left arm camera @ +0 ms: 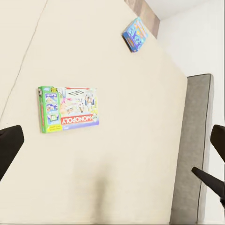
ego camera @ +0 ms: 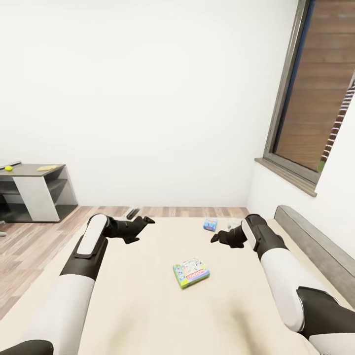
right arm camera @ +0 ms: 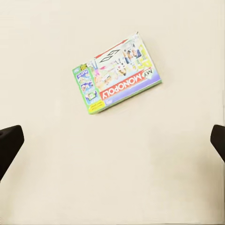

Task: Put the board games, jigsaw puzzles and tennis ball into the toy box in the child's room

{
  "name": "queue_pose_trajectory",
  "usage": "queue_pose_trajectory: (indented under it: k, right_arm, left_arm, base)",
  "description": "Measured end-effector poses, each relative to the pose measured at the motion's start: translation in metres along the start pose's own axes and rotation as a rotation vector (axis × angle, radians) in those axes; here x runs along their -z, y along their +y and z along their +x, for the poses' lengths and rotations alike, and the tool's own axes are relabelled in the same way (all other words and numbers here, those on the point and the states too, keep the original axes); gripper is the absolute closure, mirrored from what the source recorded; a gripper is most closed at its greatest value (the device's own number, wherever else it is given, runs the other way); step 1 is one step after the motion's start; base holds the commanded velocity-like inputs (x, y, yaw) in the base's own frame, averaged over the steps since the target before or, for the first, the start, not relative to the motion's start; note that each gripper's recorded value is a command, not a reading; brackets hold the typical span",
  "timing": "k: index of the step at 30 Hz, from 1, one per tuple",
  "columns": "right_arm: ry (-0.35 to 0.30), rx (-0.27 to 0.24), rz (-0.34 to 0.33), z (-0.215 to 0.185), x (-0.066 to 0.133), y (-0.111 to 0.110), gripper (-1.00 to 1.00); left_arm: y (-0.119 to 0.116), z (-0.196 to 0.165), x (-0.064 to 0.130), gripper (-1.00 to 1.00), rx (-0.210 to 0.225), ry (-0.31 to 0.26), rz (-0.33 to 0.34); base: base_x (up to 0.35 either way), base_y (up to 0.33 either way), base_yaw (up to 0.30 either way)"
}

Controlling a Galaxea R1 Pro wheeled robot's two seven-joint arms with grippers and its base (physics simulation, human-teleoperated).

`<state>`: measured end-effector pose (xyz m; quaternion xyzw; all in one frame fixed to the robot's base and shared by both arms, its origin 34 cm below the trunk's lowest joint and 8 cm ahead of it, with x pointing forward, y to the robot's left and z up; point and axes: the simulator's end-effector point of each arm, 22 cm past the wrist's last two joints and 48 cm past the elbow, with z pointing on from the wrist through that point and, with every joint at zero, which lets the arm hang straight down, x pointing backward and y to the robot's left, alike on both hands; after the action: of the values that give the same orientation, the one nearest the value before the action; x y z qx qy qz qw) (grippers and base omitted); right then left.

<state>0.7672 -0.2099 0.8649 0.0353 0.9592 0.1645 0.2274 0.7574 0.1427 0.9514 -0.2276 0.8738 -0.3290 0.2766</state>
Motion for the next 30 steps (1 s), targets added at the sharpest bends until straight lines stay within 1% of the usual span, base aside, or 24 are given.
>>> queue_pose_trajectory:
  k: [8,16,30]
  right_arm:
    - [-0.009,-0.029,0.025,-0.008,0.012,-0.004,-1.0]
    - [-0.016,-0.037,0.029,-0.016,0.024,-0.003,-1.0]
    - [0.004,-0.051,0.03,-0.017,0.032,-0.001,-1.0]
  left_arm:
    - [-0.01,0.003,0.006,-1.0,-0.013,0.03,0.016]
    - [-0.018,0.001,0.013,-1.0,-0.015,0.038,0.018]
    - [-0.02,-0.002,0.018,-1.0,-0.001,0.055,0.003]
  base:
    - [0.0,0.0,0.0]
    - [0.0,0.0,0.0]
    - [0.0,0.0,0.0]
